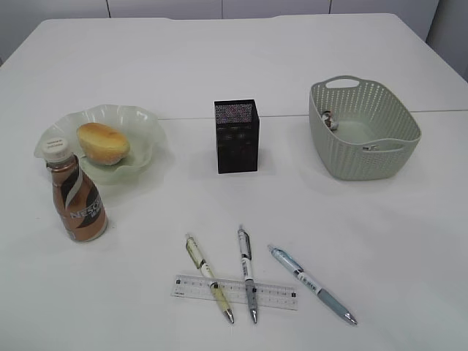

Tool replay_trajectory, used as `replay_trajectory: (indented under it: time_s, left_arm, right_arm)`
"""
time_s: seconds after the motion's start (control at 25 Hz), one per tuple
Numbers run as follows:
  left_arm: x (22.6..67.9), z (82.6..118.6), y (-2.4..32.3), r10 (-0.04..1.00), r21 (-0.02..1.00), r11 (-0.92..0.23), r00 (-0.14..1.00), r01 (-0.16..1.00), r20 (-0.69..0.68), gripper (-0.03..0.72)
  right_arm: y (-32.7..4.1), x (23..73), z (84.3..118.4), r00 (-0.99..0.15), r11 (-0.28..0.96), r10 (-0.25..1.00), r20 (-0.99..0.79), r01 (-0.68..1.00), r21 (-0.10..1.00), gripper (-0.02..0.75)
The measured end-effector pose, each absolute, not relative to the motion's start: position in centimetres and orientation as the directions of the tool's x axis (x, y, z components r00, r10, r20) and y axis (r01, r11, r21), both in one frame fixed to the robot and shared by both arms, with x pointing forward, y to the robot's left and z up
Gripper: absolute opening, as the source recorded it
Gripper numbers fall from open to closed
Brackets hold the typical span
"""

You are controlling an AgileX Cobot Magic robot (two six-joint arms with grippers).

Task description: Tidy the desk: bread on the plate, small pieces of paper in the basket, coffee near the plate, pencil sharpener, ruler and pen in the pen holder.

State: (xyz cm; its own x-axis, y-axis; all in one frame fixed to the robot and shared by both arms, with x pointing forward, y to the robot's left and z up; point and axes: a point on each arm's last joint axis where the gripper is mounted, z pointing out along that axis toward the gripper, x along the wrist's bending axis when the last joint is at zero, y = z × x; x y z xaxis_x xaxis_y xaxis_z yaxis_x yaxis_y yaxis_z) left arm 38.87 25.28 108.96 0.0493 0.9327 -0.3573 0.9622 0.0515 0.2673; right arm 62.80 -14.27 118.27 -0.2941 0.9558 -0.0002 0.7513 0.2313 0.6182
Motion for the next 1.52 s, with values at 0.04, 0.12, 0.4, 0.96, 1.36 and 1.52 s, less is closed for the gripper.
replay_trajectory:
  time_s: [0.04, 0.12, 0.4, 0.96, 1.36, 1.52]
  left_arm:
    - [38.9, 109.0, 25.3, 0.933, 0.267, 0.052, 0.049, 0.962, -0.358, 0.372]
    - [38.9, 109.0, 25.2, 0.931, 0.267, 0.053, 0.049, 0.962, -0.361, 0.372]
    - [38.9, 109.0, 25.2, 0.931, 0.266, 0.053, 0.049, 0.962, -0.363, 0.372]
    - [38.5, 109.3, 25.3, 0.93, 0.284, 0.053, 0.056, 0.957, -0.363, 0.372]
    - [38.5, 109.3, 25.3, 0.932, 0.285, 0.052, 0.056, 0.957, -0.359, 0.372]
    - [38.5, 109.2, 25.3, 0.932, 0.285, 0.052, 0.056, 0.957, -0.358, 0.372]
  right_arm:
    - [-14.6, 62.0, 119.0, -0.295, 0.228, 0.956, 0.003, 0.745, 0.628, 0.447]
    - [-15.3, 60.2, 120.3, -0.299, 0.229, 0.954, 0.003, 0.737, 0.636, 0.447]
    - [-16.4, 54.9, 120.7, -0.46, 0.364, 0.888, 0.005, 0.711, 0.601, 0.447]
    - [-11.2, 49.9, 111.1, -0.911, 0.849, 0.413, -0.017, 0.378, 0.368, 0.447]
    - [-8.9, 50.4, 103.8, -0.951, 0.91, 0.308, -0.008, 0.292, 0.296, 0.535]
    - [-6.9, 50.8, 100.1, -0.97, 0.943, 0.243, 0.011, 0.239, 0.23, 0.551]
